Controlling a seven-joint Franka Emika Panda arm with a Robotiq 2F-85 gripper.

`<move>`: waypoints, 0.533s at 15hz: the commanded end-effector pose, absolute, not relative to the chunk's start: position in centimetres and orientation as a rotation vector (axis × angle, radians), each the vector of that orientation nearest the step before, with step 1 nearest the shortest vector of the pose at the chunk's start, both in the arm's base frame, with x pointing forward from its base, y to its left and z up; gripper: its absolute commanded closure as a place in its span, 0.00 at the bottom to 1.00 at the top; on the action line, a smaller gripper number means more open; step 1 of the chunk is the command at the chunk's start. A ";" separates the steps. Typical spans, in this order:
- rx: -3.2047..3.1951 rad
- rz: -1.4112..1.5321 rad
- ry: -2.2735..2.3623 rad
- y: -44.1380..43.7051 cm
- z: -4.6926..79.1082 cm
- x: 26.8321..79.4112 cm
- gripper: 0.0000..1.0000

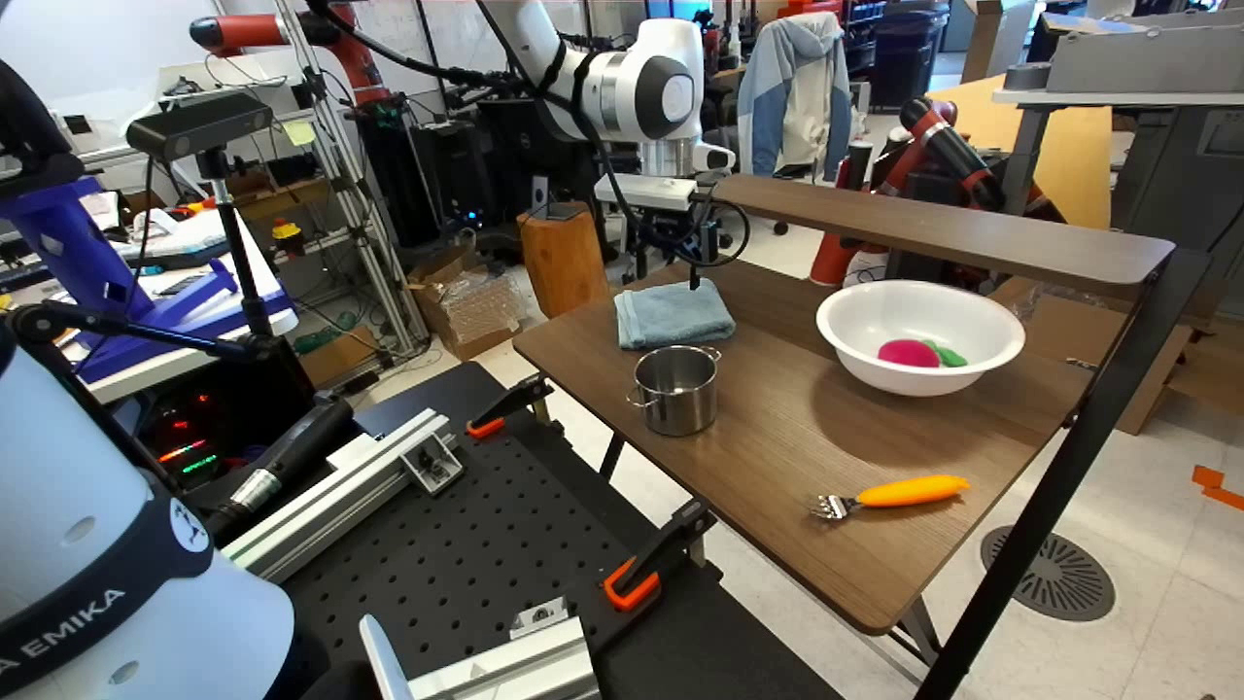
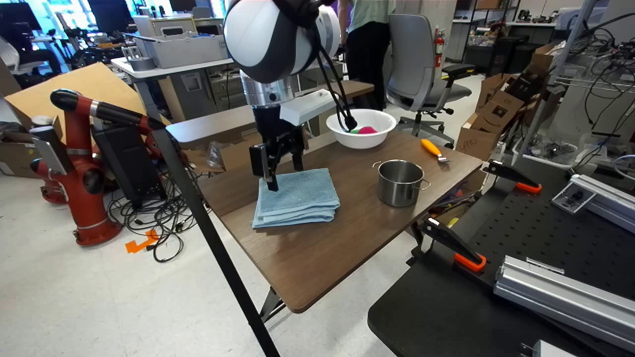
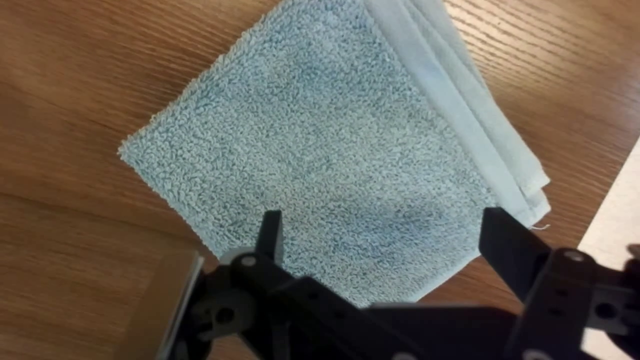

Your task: Move the towel to the right

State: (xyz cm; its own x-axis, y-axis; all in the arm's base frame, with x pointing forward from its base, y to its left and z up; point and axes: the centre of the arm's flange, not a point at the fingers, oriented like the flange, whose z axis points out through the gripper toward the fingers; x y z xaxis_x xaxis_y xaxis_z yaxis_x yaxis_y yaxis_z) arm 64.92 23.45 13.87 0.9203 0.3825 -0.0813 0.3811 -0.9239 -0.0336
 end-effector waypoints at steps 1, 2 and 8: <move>-3.081 0.131 -0.617 23.9 13.4 64.8 0.00; -3.078 0.124 -0.620 24.2 13.1 64.8 0.00; -3.078 0.107 -0.600 24.9 11.1 65.2 0.00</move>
State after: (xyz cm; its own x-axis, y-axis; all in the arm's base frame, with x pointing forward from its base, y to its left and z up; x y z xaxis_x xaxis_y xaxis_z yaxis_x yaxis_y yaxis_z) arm 64.22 24.54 11.96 0.9167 0.3882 -0.0942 0.3865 -0.9216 -0.0368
